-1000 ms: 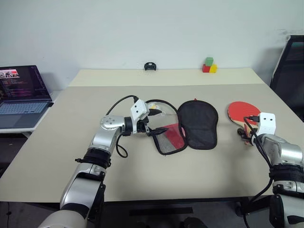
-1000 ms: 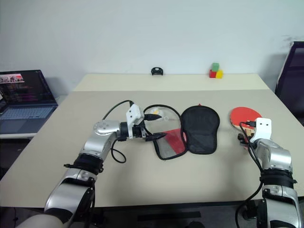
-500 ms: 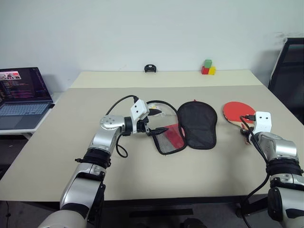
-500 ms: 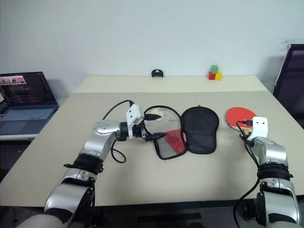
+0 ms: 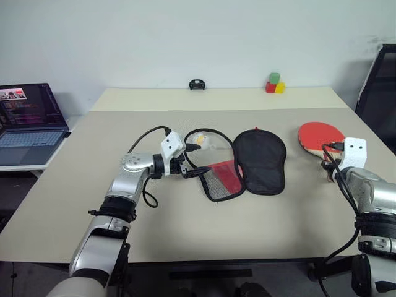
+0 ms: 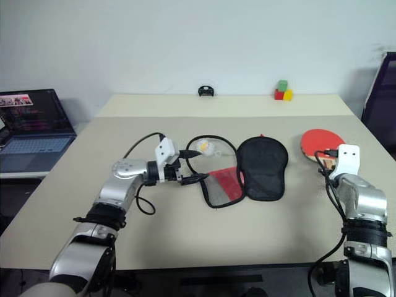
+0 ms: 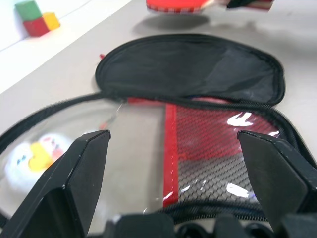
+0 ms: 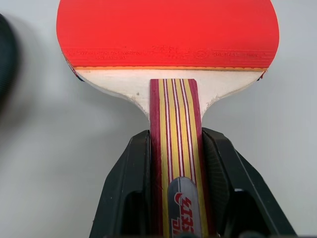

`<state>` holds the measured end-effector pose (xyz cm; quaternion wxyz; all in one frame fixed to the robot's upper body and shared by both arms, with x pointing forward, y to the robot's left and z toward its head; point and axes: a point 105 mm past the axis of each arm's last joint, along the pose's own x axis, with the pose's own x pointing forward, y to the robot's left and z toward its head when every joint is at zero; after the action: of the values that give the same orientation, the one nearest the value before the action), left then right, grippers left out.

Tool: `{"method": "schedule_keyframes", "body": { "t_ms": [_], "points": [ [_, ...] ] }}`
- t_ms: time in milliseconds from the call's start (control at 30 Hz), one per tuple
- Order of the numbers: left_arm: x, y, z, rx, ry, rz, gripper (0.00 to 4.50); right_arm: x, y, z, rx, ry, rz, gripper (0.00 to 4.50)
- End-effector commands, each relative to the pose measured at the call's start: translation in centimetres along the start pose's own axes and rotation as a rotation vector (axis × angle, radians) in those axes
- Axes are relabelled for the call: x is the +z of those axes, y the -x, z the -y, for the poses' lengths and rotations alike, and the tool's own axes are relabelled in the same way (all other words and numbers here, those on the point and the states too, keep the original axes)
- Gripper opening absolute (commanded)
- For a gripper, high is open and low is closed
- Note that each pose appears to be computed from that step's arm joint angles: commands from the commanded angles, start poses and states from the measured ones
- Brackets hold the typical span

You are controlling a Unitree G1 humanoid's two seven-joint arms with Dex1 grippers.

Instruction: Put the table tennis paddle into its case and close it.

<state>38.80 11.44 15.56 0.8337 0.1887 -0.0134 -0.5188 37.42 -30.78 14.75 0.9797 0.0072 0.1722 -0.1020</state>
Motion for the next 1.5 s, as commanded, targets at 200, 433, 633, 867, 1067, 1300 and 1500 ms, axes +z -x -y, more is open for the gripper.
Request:
{"method": "schedule_keyframes", "body": {
  "t_ms": [200, 433, 633, 867, 1067, 1300, 1500],
  "points": [
    [1.2, 0.8, -0.6, 0.025, -0.032, 0.028, 4.5, 2.6, 4.7, -5.7, 0.156, -0.054, 0.086, 1.11],
    [1.2, 0.5, -0.5, 0.019, -0.034, 0.025, 4.5, 0.2, 6.1, -13.4, 0.313, -0.122, 0.014, 1.11],
    [1.2, 0.5, -0.5, 0.021, -0.035, 0.026, 4.5, -1.4, 5.1, -16.0, 0.34, -0.121, -0.015, 1.11],
    [1.1, 0.7, -0.5, 0.033, -0.031, 0.026, 4.5, -2.6, 3.2, -15.0, 0.276, -0.059, -0.003, 1.11],
    [1.0, 0.7, -0.4, 0.035, -0.027, 0.027, 4.5, -3.3, 2.7, -15.0, 0.254, -0.023, 0.006, 1.11],
    [1.1, 0.6, -0.4, 0.037, -0.027, 0.029, 4.5, -3.5, 2.3, -14.8, 0.217, -0.008, 0.018, 1.11],
    [1.1, 0.6, -0.4, 0.04, -0.026, 0.029, 4.5, -3.4, 2.1, -14.5, 0.192, 0.012, 0.034, 1.11]
  ]
}}
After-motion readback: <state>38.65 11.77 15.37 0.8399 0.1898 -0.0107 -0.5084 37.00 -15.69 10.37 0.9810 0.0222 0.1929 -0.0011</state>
